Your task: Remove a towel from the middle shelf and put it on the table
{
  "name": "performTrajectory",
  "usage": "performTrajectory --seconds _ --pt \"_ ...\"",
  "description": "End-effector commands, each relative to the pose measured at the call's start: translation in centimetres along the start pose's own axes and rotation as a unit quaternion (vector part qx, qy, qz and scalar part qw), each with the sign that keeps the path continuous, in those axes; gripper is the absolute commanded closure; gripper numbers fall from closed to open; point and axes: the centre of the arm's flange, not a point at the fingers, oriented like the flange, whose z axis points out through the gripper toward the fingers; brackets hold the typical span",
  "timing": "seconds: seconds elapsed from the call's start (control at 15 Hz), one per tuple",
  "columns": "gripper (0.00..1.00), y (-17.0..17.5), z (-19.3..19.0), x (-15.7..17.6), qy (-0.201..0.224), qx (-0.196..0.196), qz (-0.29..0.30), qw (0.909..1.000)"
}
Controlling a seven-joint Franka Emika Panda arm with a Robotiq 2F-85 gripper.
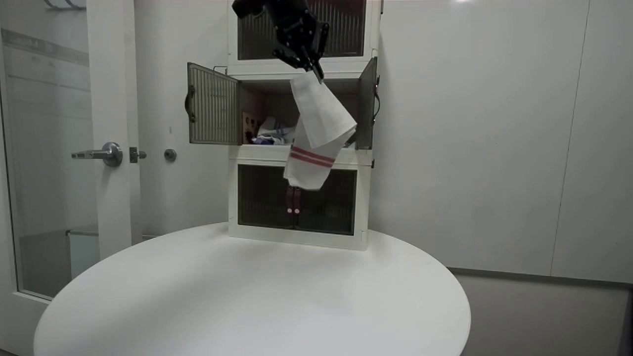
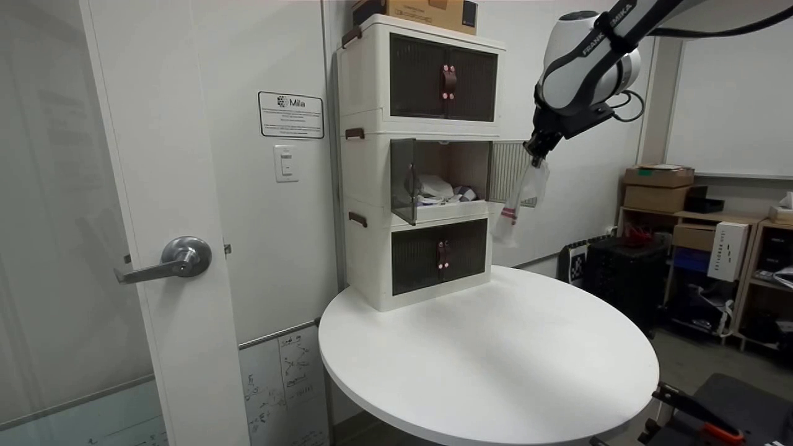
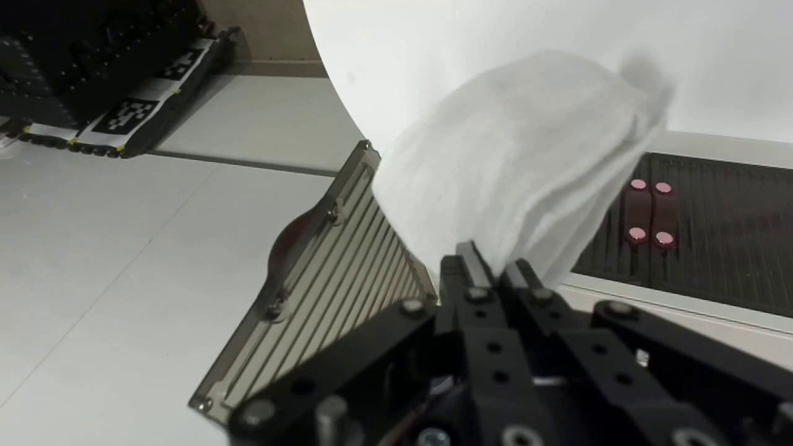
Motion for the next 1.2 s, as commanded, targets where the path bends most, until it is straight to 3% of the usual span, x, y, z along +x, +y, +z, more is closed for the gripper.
performTrajectory --seconds 0.0,0.2,0.33,0.73,1.0,1.13 --pt "0.99 -0.5 -4.4 -2.6 0.022 0.003 -0.011 0.9997" --pt "0.99 -2.1 -5.0 -2.3 0.023 0.008 -0.018 0.9995" --pt "0.99 -4.2 -3.6 -1.8 0.0 0.012 -0.035 0.9993" --pt "0.99 -9.4 3.8 -3.4 -0.118 0.017 -0.066 0.9907" --pt "0.99 -11.3 9.0 -5.7 -0.197 0.006 -0.092 0.976" --pt "0.99 -12.3 12.1 -7.3 -0.246 -0.008 -0.12 0.9618"
